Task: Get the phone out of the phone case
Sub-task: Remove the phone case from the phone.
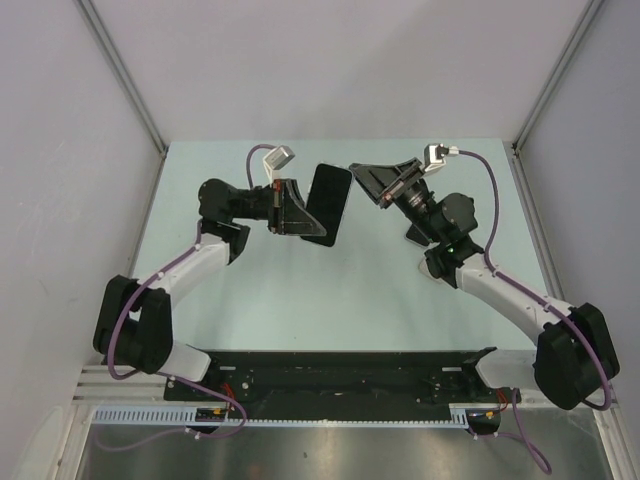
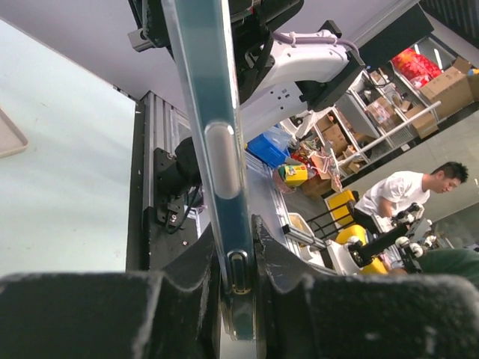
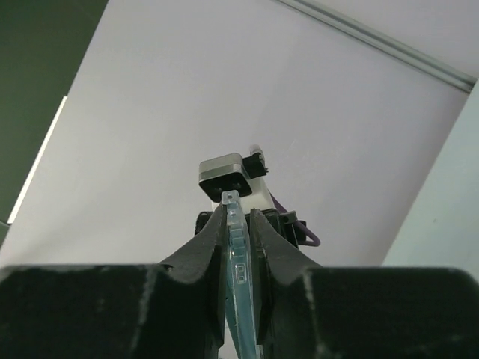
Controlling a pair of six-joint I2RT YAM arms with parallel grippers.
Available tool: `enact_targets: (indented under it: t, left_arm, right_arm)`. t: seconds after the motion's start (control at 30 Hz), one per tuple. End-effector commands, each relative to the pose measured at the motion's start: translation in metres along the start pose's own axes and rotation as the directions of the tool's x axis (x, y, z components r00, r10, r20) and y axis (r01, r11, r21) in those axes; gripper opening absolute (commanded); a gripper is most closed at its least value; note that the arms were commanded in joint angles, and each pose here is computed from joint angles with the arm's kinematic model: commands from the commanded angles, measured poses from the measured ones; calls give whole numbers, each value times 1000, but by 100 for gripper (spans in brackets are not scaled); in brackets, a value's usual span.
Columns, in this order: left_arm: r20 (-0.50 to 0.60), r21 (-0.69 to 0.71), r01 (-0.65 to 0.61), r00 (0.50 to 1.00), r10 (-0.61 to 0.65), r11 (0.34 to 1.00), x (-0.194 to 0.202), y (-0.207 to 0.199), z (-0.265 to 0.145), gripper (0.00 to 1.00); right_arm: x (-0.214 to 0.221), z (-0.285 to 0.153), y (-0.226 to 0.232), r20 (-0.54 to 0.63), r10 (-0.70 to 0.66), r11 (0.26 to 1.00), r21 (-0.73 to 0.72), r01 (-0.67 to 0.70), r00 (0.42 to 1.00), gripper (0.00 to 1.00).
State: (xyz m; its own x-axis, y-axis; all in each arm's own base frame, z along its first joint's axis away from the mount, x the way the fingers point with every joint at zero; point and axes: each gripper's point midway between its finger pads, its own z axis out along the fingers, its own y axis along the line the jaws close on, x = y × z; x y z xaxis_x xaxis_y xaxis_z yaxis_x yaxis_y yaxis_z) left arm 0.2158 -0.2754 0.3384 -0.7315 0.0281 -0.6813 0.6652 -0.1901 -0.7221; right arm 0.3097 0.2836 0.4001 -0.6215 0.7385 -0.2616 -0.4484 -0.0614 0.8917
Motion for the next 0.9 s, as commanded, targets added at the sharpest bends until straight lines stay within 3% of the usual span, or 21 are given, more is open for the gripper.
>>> enact_targets:
  t: [0.0, 0.13, 0.37, 0.47, 0.57, 0.87]
  left_arm:
    - [243, 11, -326, 918, 314, 945, -61, -43, -1, 0]
    - [248, 6, -318, 919, 307, 948, -63, -40, -2, 0]
    - [255, -5, -313, 918, 304, 950, -65, -37, -4, 0]
    - [252, -8, -303, 922, 295, 953, -66, -34, -5, 0]
    - [251, -9, -290, 926, 283, 957, -67, -30, -6, 0]
    - [243, 4, -255, 938, 246, 967, -64, -22, -5, 0]
  right_arm:
    - [82, -40, -97, -337, -17, 955, 273, 115, 941, 21]
    - [106, -50, -110, -423, -6, 944, 297, 145, 906, 26]
    - [123, -67, -127, -466, 13, 926, 340, 165, 885, 33]
    - [129, -70, -124, -494, 18, 934, 318, 162, 870, 44]
    - [137, -74, -121, -533, 19, 944, 290, 161, 846, 49]
    - [164, -73, -126, -587, 42, 955, 261, 140, 808, 50]
